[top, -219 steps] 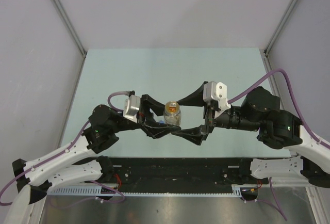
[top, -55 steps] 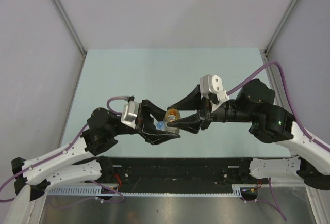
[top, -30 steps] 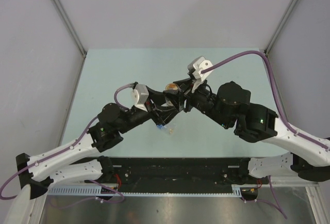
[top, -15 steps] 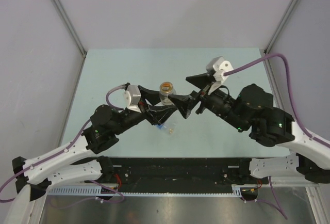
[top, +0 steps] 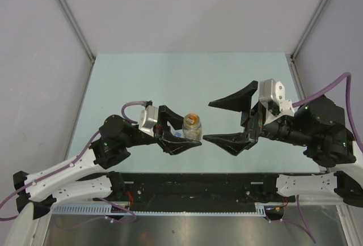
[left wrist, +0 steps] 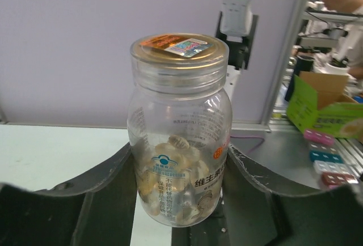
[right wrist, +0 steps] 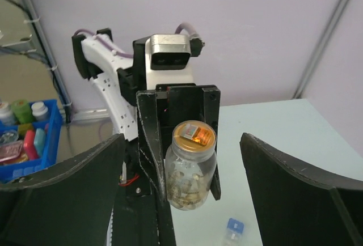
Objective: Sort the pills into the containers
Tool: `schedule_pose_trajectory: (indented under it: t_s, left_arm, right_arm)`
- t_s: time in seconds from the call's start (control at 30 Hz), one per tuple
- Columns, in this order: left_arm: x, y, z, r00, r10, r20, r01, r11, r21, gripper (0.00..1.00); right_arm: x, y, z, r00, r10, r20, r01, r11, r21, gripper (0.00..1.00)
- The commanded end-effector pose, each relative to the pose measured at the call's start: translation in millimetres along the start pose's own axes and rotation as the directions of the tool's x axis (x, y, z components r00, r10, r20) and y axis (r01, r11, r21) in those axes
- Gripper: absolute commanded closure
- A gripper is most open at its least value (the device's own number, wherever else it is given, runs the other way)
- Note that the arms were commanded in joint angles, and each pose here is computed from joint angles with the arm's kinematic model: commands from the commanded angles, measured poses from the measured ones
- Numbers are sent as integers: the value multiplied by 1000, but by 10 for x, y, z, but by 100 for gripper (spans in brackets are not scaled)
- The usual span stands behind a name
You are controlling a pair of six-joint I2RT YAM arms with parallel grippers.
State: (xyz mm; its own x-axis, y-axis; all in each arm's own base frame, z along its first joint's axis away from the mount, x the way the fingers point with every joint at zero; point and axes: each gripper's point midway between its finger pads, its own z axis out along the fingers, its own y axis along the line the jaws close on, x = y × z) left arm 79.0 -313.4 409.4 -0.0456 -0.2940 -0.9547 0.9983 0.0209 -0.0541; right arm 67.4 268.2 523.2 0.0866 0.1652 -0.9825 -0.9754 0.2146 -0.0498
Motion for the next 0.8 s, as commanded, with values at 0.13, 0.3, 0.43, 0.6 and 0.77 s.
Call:
schedule_pose_trajectory:
  t_s: [0.13, 0.3, 0.43, 0.6, 0.77]
  left_arm:
    - [-215, -346, 55, 999, 32, 27, -36, 984, 177, 99]
    - [-210, -347, 83, 999, 37, 25, -41, 982, 182, 100]
    - [-218, -361, 77, 999, 40, 29, -44, 982, 184, 99]
    - [-215, -346, 67, 999, 44, 31, -49, 984, 173, 100]
    - [-206, -341, 61, 998, 46, 31, -51, 984, 170, 100]
  right_arm:
    - [182, 145, 83, 998, -42, -56, 35, 994, -108, 13]
    - [253, 132, 151, 997, -26, -69, 18, 994, -110, 16]
    - [278, 83, 203, 997, -13, -70, 6, 996, -94, 23]
    - [309, 95, 253, 997, 0, -72, -9, 993, -121, 33]
    - [340, 105, 284, 997, 14, -81, -25, 991, -132, 46]
